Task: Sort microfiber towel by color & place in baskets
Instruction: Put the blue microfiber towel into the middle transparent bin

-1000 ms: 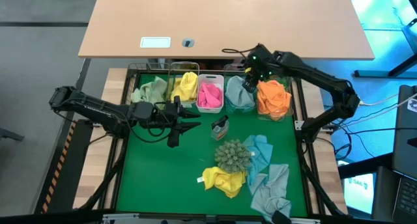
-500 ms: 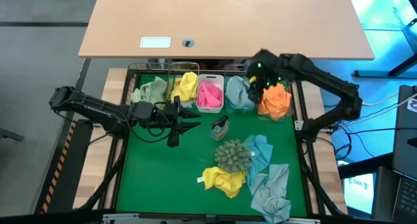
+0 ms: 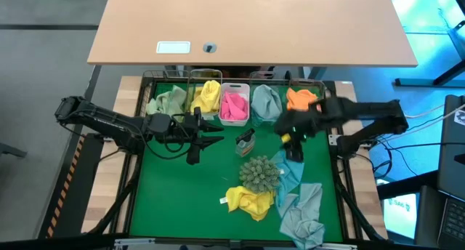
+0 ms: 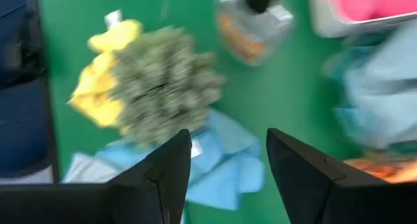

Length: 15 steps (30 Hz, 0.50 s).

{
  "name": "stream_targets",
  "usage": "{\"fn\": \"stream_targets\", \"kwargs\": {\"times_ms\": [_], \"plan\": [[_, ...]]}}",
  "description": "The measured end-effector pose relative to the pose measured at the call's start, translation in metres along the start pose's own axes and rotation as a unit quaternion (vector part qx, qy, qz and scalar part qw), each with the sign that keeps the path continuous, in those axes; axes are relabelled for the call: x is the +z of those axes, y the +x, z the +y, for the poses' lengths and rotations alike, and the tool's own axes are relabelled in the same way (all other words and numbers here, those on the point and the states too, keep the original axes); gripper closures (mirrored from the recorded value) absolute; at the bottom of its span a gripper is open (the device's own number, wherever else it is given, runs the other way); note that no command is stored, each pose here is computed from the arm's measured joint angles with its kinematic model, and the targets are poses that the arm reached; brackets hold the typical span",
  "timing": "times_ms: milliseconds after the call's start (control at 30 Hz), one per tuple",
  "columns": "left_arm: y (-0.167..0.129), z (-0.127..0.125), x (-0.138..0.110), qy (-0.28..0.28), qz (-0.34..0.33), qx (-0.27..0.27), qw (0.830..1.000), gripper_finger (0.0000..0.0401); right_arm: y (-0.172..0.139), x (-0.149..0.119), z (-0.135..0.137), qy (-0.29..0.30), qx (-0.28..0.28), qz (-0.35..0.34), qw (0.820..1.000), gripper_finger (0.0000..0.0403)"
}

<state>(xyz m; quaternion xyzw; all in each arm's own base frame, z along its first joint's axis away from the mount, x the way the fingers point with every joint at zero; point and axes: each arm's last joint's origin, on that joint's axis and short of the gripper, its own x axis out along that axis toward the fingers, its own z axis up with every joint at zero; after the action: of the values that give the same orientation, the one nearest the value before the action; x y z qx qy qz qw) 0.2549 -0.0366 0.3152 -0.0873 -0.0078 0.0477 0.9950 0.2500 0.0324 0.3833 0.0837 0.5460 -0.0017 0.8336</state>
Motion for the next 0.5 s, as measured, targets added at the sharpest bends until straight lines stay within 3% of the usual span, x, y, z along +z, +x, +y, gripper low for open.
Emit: {"fn": "stream_targets", "kwargs": {"times_ms": [233,500], "plan": [[0.000,0.000,0.000,0.000,0.000,0.000,1.000,0.0264,0.009,-0.022,0.053,-0.039,0.033,0.027,0.998,0.0203],[0.000,0.000,0.000,0.000,0.000,0.000,1.000,0.0264,0.039,-0.056,0.079,-0.032,-0.050,0.052,0.997,0.0203]]}}
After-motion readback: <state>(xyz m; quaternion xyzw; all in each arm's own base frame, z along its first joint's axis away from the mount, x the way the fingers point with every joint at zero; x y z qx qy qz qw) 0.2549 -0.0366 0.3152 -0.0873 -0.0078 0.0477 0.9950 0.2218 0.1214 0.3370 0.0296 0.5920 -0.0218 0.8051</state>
